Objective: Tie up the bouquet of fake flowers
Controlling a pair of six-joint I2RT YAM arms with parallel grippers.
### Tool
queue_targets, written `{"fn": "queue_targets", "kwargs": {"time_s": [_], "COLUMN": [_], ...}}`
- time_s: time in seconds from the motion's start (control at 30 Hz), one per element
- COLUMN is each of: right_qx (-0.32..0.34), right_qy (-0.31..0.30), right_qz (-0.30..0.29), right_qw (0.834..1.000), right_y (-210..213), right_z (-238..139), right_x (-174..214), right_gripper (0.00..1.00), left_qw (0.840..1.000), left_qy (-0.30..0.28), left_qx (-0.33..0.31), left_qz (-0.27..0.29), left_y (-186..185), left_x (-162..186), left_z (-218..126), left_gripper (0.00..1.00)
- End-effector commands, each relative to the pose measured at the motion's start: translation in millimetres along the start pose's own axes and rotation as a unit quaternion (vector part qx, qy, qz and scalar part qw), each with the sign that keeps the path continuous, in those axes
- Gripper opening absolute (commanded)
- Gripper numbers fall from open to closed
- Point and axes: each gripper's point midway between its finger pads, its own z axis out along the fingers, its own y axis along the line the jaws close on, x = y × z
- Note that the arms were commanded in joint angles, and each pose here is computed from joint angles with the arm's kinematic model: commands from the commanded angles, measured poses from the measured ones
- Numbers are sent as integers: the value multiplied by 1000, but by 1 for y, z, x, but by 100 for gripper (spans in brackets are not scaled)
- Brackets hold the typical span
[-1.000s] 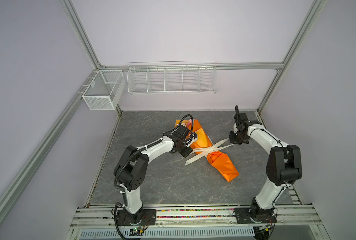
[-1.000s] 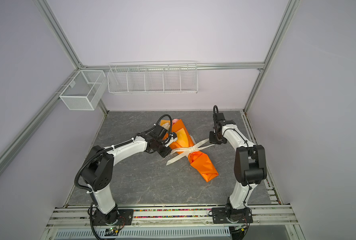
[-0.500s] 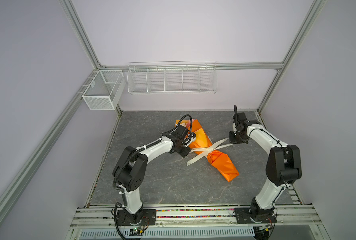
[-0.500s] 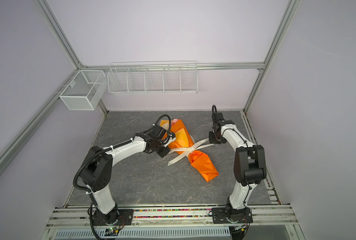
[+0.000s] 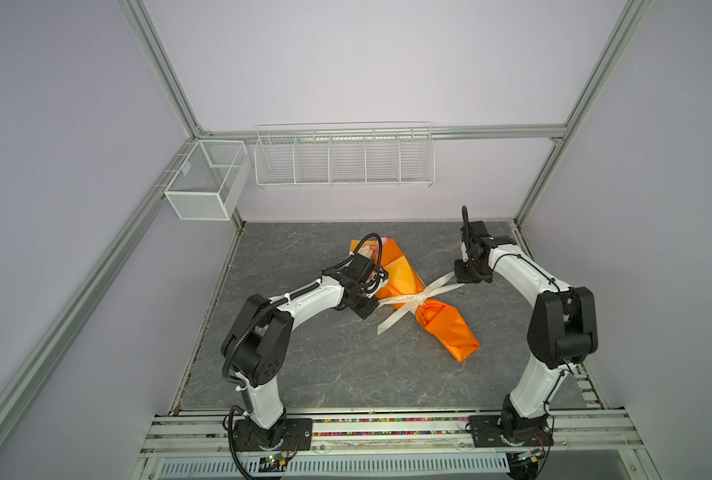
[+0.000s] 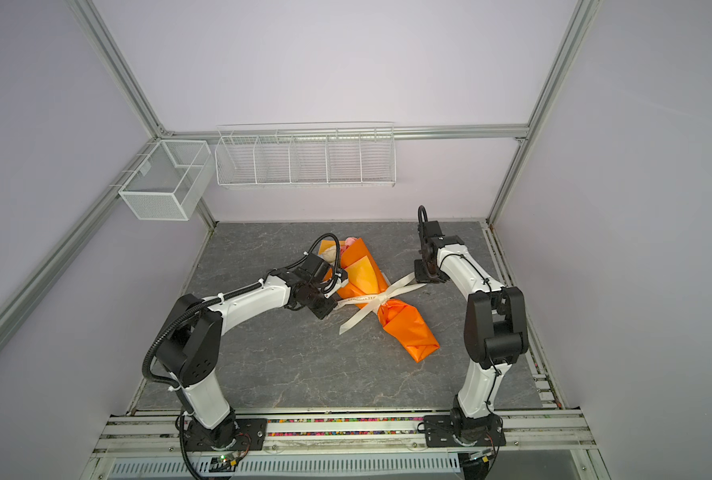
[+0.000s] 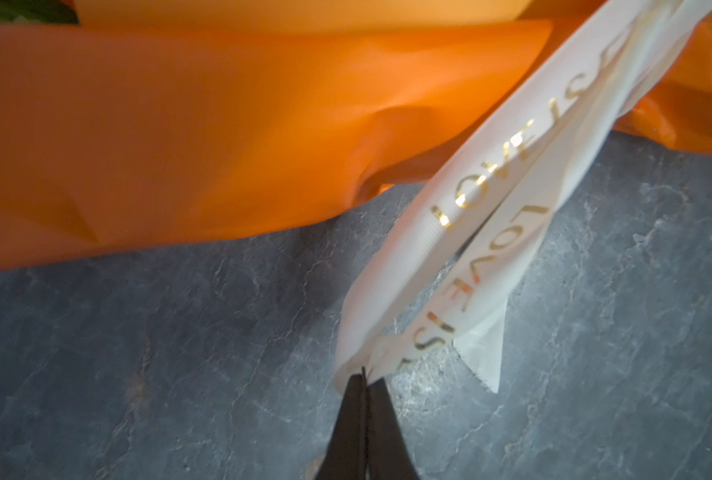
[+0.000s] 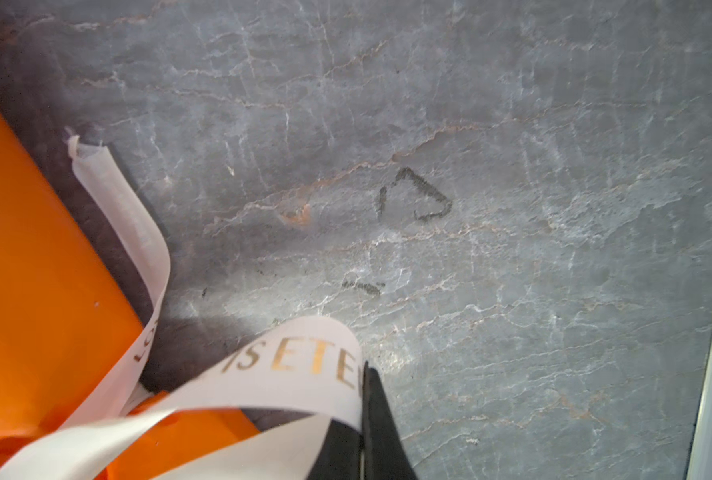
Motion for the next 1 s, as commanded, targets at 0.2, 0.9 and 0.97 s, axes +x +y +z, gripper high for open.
{"fn": "queue_targets", "kwargs": {"time_s": [0.2, 0.9, 0.97], "right_qx": [14, 216, 206], "right_qy": [-10, -93, -89], "right_qz": [-13, -176, -171], "right_qw": [1000, 956, 960], "right_y": [-5, 11, 12], "right_z": [-7, -21, -19], "right_x": [-6, -23, -22], "right_gripper": [7, 7, 7], "left_qw": [1000, 999, 999], "left_qy": [1, 28, 32], "left_qx": [-11, -39, -39], "left_qz": [0, -1, -2], "left_y": [4, 10, 10], "left_x": [8, 34, 39], "left_z": [-11, -11, -10], "left_gripper": [0, 0, 0]}}
